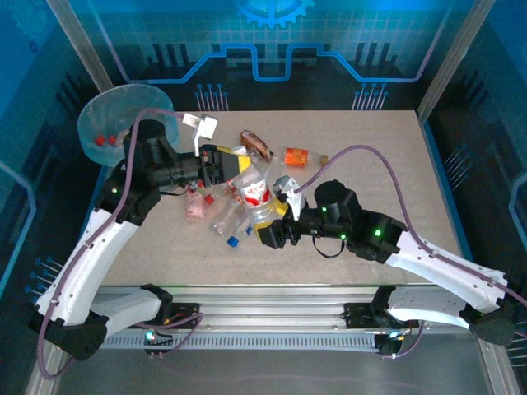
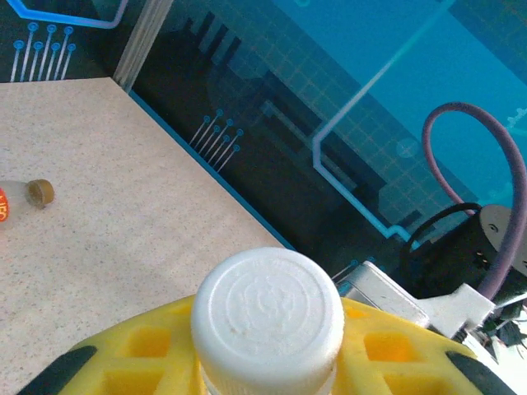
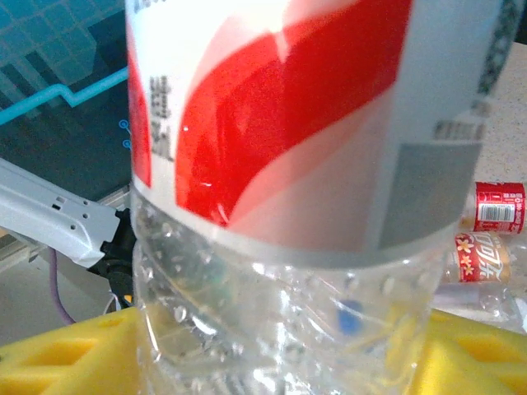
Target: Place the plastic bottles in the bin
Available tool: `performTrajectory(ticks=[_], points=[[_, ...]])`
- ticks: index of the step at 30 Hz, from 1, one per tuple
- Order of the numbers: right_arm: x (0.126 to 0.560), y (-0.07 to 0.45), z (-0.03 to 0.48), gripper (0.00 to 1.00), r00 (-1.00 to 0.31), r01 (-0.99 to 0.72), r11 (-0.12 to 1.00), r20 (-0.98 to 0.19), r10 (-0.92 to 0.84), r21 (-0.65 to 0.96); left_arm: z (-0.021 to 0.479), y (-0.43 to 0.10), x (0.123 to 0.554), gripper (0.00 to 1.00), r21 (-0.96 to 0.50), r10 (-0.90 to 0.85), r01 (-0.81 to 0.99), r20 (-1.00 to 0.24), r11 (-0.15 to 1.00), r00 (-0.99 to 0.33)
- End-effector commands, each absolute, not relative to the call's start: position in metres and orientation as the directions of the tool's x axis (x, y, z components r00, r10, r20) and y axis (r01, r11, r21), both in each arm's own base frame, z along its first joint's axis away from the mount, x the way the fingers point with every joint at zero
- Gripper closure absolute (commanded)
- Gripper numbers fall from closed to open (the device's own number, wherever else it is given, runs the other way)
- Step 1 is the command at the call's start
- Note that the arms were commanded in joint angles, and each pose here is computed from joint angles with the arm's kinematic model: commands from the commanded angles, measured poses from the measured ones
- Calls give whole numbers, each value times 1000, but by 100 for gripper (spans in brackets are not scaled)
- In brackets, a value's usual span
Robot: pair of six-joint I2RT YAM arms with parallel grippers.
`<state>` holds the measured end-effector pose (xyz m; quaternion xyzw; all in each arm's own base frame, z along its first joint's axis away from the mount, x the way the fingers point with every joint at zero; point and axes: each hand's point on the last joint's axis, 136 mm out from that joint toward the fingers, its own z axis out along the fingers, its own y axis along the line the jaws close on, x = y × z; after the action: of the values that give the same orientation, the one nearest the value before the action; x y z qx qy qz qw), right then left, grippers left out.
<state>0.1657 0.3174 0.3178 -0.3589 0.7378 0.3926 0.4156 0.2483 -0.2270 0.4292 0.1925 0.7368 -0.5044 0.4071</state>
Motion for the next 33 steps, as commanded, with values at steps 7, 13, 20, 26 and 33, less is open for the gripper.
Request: performTrajectory(ticks=[7, 13, 20, 26, 33], points=[[194, 313, 379, 9, -272, -817, 548, -957, -98, 176, 472, -167, 276, 100, -390, -199, 539, -904, 746, -379], [216, 333, 413, 9, -191, -813, 572, -978, -81, 112, 503, -89, 305, 100, -250, -187, 286, -955, 925, -228], [223, 359, 415, 10, -173, -840, 534, -980, -97, 95, 539, 24, 335, 100, -102, -109, -99, -992, 990, -69], [224, 366, 400, 11, -198, -846, 523, -973, -122, 107, 540, 106, 360, 100, -105, -116, -316, -993, 943, -18], [222, 369, 381, 11, -229, -849, 515, -960, -159, 117, 521, 167, 389, 100, -153, -161, -414, -987, 898, 15]])
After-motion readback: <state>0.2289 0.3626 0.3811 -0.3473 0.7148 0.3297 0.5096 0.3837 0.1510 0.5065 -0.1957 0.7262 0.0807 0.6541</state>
